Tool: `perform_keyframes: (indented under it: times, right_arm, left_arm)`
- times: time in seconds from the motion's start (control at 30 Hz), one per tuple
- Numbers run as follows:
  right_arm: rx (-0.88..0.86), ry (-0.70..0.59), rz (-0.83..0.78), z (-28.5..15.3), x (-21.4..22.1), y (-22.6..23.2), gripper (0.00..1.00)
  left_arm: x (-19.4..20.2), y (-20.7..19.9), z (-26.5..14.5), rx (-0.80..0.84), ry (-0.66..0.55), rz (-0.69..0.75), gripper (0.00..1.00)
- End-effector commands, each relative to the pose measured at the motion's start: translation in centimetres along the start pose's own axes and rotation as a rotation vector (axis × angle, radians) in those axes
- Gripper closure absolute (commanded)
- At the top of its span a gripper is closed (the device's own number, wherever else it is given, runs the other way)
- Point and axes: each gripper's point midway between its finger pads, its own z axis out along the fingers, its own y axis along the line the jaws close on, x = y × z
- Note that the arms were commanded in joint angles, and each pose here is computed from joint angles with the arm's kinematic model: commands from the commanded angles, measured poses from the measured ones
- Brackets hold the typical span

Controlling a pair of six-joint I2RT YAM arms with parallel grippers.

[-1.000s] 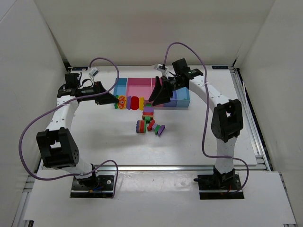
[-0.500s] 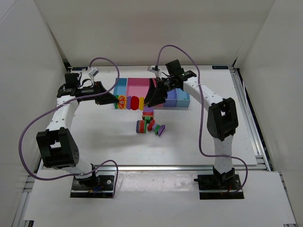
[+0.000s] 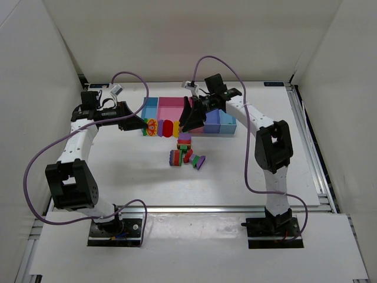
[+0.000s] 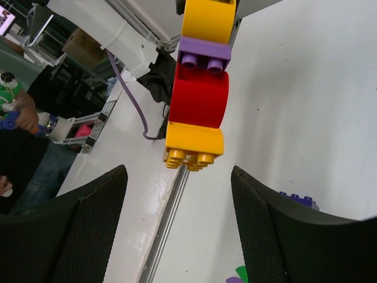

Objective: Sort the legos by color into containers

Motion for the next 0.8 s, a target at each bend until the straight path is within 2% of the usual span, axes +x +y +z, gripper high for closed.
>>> perform_keyframes:
  times: [0.0, 0.33, 0.43, 0.5, 0.53, 0.6, 0.63, 0.77]
  right_arm:
    - [-0.086, -0.004, -0.059, 0.6, -1.7, 1.5, 0.25]
    - [-0.120, 0.027, -0.064, 2.8, -1.7, 1.8, 0.27]
    - [-0.127, 0.035, -0.056, 3.3, -1.6, 1.9, 0.31]
    - [-0.127, 0.038, -0.046, 3.4, -1.6, 1.7, 0.37]
    - [-0.123, 0.039, -0.034, 3.4, -1.5, 1.7, 0.46]
    - [-0.100, 0.040, -0.013, 3.5, -1.4, 1.3, 0.54]
    - [-0.098, 0.040, -0.009, 3.5, -1.3, 1.2, 0.63]
    - [-0.090, 0.041, 0.010, 3.5, -0.8, 0.9, 0.79]
  left_arm:
    - [-1.1, -3.5, -0.1, 0.128, -0.014, 0.085, 0.86]
    - [-1.0, -3.4, 0.1, 0.127, -0.009, 0.085, 0.86]
    - [-0.9, -3.3, 0.2, 0.125, -0.008, 0.087, 0.86]
    - [-0.9, -3.2, 0.2, 0.124, -0.007, 0.088, 0.86]
    - [-0.9, -3.2, 0.2, 0.124, -0.008, 0.090, 0.86]
    - [-0.9, -3.2, 0.1, 0.121, -0.009, 0.097, 0.86]
    - [-0.9, -3.2, 0.1, 0.117, -0.010, 0.100, 0.86]
    - [-0.9, -3.1, 0.1, 0.104, -0.009, 0.113, 0.86]
